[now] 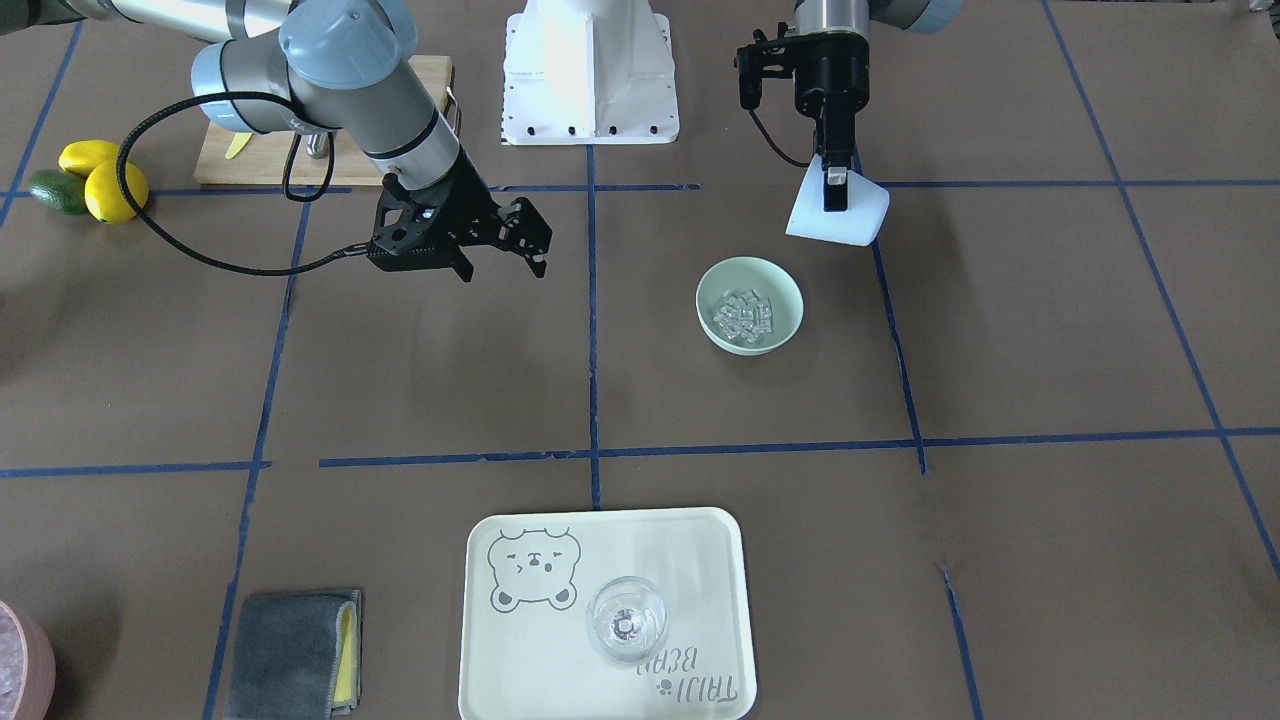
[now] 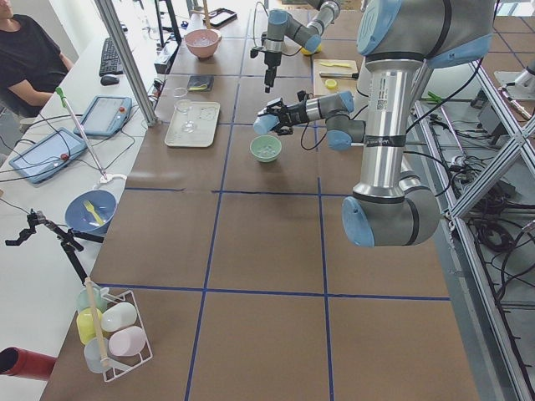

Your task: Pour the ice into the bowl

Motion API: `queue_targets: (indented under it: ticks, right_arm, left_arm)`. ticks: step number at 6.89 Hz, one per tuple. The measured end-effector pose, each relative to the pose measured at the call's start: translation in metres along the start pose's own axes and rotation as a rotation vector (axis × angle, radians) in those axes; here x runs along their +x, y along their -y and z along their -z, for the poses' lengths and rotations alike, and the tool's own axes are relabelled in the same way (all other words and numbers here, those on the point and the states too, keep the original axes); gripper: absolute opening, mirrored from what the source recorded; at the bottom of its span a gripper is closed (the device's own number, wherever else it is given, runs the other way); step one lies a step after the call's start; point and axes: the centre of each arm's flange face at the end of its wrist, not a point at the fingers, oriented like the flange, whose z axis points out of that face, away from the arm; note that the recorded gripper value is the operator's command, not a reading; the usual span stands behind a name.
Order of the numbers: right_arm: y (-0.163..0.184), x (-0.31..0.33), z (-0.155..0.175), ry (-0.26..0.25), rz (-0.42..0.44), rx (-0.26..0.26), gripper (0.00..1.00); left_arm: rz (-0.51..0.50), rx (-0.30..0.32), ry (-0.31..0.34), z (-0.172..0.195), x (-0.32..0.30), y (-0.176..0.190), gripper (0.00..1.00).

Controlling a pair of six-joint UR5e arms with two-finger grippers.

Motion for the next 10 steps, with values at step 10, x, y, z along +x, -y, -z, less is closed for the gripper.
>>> queue_targets:
  ticks: [10]
  right_arm:
    - [-0.001, -0.002, -0.002, -0.002, -0.002, -0.001, 1.00]
  left_arm:
    - [1.164, 0.076, -0.182, 0.014, 0.115, -0.280, 0.00]
